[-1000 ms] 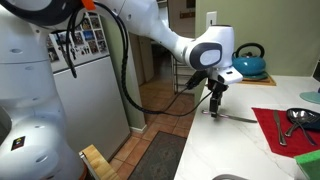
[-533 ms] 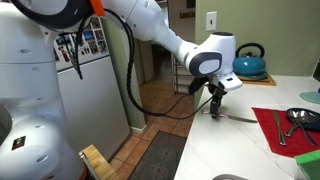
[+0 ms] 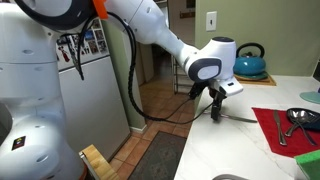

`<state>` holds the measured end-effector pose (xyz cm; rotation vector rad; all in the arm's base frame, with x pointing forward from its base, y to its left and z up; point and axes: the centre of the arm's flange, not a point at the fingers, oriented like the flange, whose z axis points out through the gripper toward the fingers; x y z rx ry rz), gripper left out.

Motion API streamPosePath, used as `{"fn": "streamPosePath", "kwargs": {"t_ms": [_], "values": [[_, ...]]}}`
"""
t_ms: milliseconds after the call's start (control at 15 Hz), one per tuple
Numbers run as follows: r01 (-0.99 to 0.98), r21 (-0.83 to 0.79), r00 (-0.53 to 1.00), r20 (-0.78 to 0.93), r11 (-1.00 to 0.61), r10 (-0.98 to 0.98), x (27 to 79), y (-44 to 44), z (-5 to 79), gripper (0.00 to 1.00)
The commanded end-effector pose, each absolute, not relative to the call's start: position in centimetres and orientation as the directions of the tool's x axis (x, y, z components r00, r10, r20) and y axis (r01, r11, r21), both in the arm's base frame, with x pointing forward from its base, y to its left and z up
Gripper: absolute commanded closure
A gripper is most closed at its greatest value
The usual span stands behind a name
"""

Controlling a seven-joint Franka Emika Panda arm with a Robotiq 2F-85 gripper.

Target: Pick up the dinner knife of the counter top and move it onto the red towel that is on the counter top

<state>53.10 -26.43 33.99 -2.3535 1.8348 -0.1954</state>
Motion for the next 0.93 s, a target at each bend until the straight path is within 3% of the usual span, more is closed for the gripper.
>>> {"fn": "streamPosePath", "kwargs": {"t_ms": [0,400,533,867], "values": [[-0.938,-0.232,0.263,0.012,-0.258,-0.965,52.2,-26.6,32.6,0.0],[-0.939,-0.225,0.268,-0.003,-0.261,-0.963,51.8,-27.0,32.0,0.0],[-0.941,-0.218,0.265,-0.004,-0.257,-0.964,51.7,-27.0,32.1,0.27],[-0.943,-0.213,0.26,0.012,-0.257,-0.965,51.7,-27.3,33.1,0.66]]}}
